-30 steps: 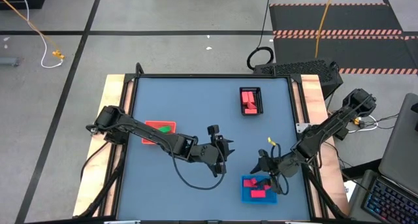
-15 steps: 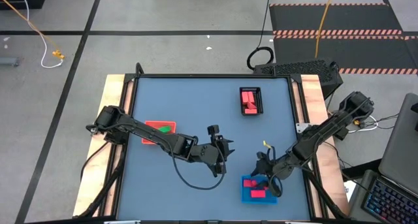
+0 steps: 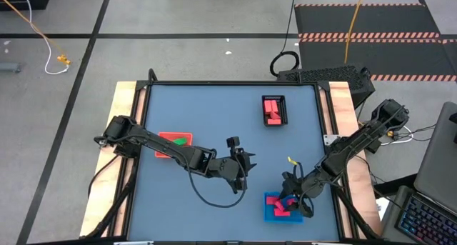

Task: Sort & place blocks by color
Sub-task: Put the red block into the blue bin, then return to Home Position

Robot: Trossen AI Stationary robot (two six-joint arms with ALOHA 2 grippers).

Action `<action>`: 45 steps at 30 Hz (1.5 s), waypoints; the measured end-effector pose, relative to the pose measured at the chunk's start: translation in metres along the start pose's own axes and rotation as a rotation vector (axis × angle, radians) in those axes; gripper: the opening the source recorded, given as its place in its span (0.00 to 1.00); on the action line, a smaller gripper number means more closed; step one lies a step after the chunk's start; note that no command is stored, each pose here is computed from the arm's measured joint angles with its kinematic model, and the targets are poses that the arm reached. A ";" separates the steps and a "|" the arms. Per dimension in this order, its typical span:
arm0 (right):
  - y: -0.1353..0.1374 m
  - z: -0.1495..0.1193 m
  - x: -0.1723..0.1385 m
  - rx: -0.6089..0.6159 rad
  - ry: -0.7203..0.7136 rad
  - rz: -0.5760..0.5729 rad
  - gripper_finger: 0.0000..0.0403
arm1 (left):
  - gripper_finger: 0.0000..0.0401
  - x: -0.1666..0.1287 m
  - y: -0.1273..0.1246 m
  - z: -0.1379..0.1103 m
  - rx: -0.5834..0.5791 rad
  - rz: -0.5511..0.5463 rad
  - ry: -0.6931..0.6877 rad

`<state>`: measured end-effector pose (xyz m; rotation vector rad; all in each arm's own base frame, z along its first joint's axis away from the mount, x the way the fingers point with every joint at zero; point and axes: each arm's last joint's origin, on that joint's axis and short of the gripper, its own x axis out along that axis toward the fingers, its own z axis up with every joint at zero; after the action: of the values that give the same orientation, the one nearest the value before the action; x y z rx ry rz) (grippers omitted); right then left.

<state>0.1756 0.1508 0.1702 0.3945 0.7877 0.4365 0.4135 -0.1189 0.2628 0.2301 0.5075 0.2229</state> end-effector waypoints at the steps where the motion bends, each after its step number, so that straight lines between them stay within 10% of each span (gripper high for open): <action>1: 0.001 -0.001 0.000 -0.003 0.003 0.005 0.57 | 0.38 0.000 0.000 0.000 0.000 0.000 0.000; 25: 0.016 -0.001 -0.005 -0.043 -0.056 0.076 0.57 | 0.38 -0.002 0.001 0.001 -0.007 -0.001 0.001; 45: -0.039 0.061 -0.042 -0.287 -0.492 -0.482 0.57 | 0.38 -0.016 0.047 -0.009 -0.102 -0.072 -0.113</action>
<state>0.2036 0.0858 0.2147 0.0287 0.3128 -0.0100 0.3876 -0.0768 0.2750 0.1240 0.3908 0.1637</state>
